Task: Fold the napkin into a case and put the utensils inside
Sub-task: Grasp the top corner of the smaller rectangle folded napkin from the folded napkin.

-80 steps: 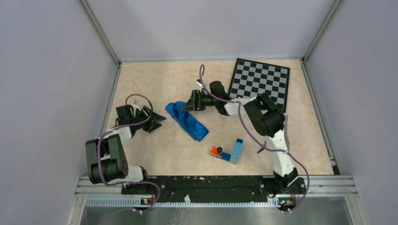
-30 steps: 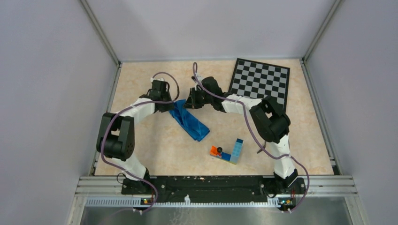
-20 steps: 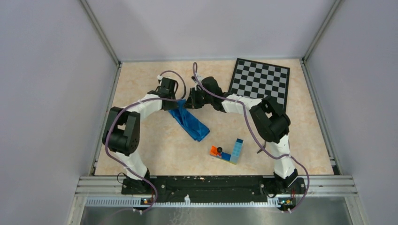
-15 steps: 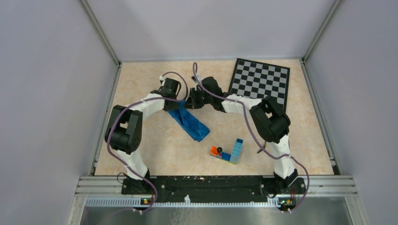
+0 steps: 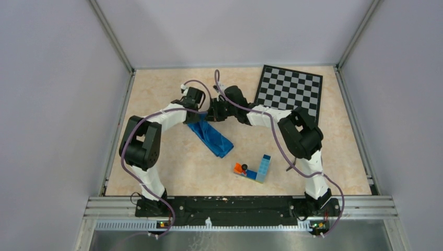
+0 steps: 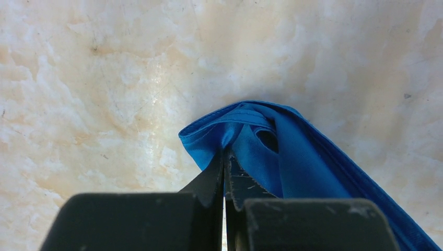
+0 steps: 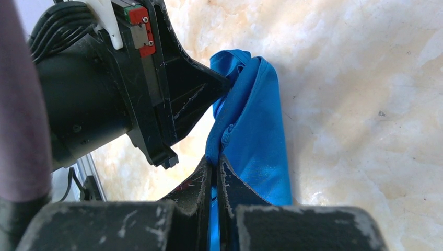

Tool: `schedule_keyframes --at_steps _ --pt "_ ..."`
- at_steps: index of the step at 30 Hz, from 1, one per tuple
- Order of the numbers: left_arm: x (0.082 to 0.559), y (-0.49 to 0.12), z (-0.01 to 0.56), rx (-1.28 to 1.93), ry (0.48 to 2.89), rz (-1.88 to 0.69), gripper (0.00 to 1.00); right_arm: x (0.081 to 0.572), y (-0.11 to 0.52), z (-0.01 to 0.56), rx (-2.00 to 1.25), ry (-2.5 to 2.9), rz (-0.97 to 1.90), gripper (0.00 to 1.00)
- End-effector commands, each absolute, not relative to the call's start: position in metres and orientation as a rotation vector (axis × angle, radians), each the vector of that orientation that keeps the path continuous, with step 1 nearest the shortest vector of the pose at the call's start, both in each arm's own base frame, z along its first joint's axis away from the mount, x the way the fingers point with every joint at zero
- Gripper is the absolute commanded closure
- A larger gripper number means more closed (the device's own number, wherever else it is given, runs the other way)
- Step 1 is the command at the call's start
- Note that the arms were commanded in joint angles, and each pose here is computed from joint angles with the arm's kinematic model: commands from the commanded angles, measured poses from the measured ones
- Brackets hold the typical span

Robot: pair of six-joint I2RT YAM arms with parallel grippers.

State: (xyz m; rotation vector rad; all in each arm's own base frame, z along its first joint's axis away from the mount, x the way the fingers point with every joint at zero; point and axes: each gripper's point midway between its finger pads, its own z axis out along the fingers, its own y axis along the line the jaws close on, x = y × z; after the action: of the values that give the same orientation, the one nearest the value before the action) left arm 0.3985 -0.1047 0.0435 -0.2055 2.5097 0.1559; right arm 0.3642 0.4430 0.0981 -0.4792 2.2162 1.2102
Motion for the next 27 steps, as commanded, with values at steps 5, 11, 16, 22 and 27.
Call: schedule_keyframes --at_steps 5,11,16,22,27 --pt "0.41 -0.124 0.081 -0.155 2.341 -0.08 1.0 0.369 0.466 0.112 -0.539 2.152 1.189 1.0" --pt "0.402 -0.121 0.081 -0.168 2.321 -0.175 1.0 0.372 0.482 0.101 -0.528 2.173 1.128 1.0" --pt "0.399 -0.117 0.078 -0.211 2.297 -0.295 1.0 0.377 0.489 0.091 -0.495 2.199 1.15 1.0" --pt "0.398 -0.117 0.079 -0.23 2.273 -0.389 1.0 0.369 0.493 0.063 -0.557 2.26 1.158 1.0" --pt "0.398 -0.122 0.084 -0.223 2.24 -0.461 1.0 0.359 0.494 0.043 -0.652 2.309 1.149 1.0"
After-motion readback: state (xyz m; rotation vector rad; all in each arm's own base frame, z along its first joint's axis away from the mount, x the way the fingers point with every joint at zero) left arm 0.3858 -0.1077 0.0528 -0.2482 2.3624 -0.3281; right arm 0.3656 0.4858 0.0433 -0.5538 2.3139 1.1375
